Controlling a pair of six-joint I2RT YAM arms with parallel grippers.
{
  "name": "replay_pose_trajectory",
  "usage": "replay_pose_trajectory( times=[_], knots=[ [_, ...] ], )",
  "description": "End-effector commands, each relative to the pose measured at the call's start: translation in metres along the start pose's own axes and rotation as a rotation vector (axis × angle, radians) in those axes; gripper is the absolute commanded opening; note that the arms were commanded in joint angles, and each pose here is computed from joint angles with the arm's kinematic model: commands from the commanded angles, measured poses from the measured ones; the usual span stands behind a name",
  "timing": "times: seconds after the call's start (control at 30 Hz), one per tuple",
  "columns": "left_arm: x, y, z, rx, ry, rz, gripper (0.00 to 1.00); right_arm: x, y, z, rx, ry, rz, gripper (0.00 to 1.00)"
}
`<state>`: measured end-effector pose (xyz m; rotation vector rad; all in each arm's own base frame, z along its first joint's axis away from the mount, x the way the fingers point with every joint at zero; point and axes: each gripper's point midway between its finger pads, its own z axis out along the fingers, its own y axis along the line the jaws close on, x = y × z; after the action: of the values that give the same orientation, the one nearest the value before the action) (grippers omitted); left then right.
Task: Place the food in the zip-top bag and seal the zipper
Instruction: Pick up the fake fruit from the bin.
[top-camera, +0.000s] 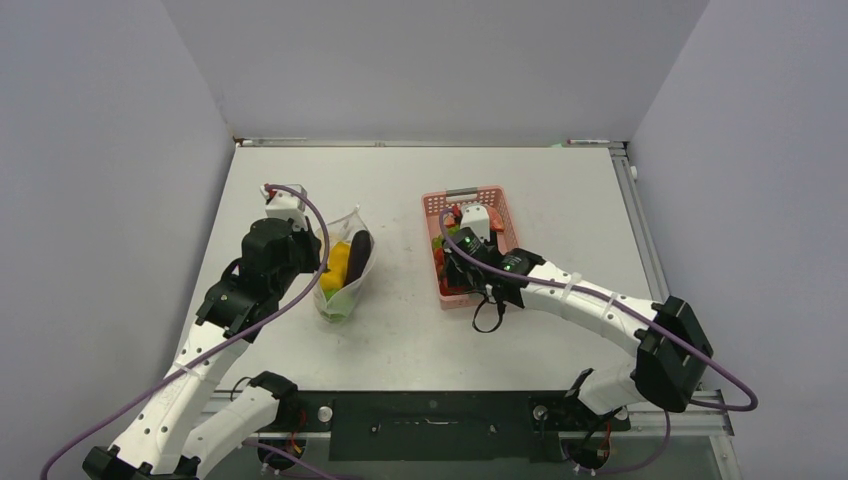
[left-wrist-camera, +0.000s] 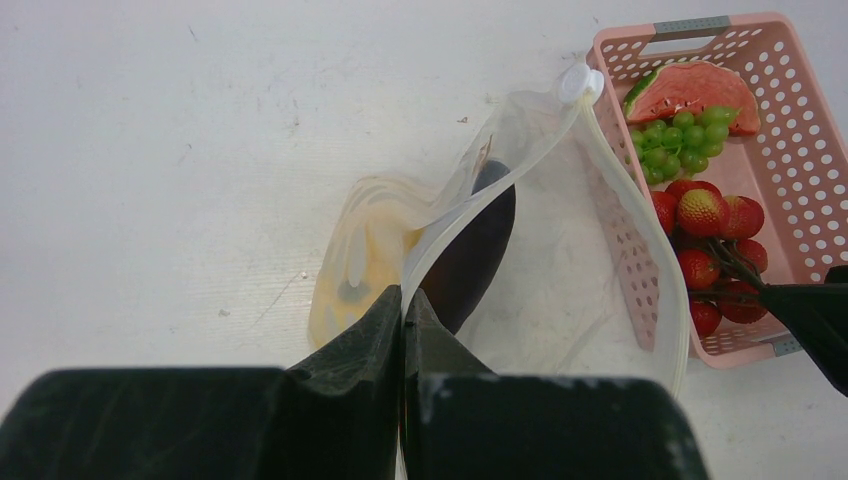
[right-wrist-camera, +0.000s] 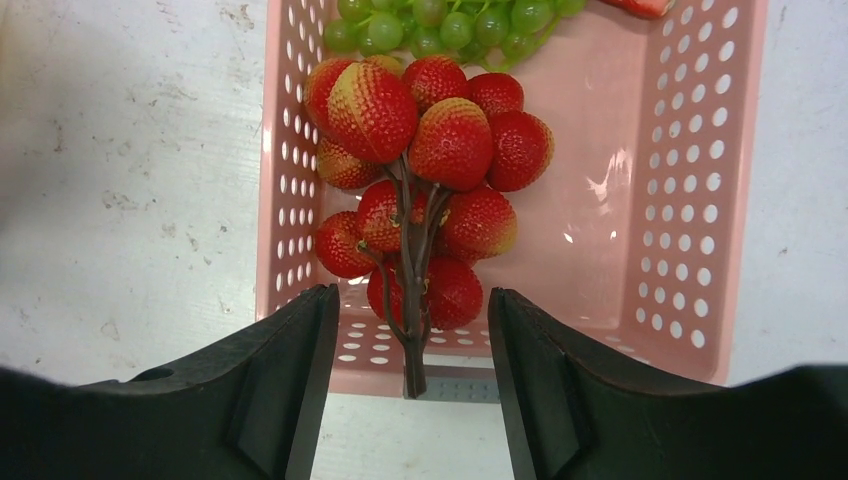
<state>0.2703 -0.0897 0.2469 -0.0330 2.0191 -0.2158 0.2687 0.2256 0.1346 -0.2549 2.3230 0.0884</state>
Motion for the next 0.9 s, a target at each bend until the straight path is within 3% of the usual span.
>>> replay_pose_trajectory(
  times=[0.0, 0.73, 0.87],
  knots=[
    [-0.016, -0.005, -0.003, 0.024, -0.056, -0.017, 0.00, -0.004, 0.009, 0.012, -0.039, 0.006, 0.024, 0.56],
    [-0.015, -0.007, -0.002, 0.034, -0.049, -0.016, 0.00, 0.023, 0.004, 0.045, -0.054, 0.135, 0.017, 0.38],
    [-0.015, -0.007, -0.002, 0.034, -0.049, -0.016, 0.00, 0.028, 0.002, 0.047, -0.050, 0.144, 0.014, 0.22]
  ],
)
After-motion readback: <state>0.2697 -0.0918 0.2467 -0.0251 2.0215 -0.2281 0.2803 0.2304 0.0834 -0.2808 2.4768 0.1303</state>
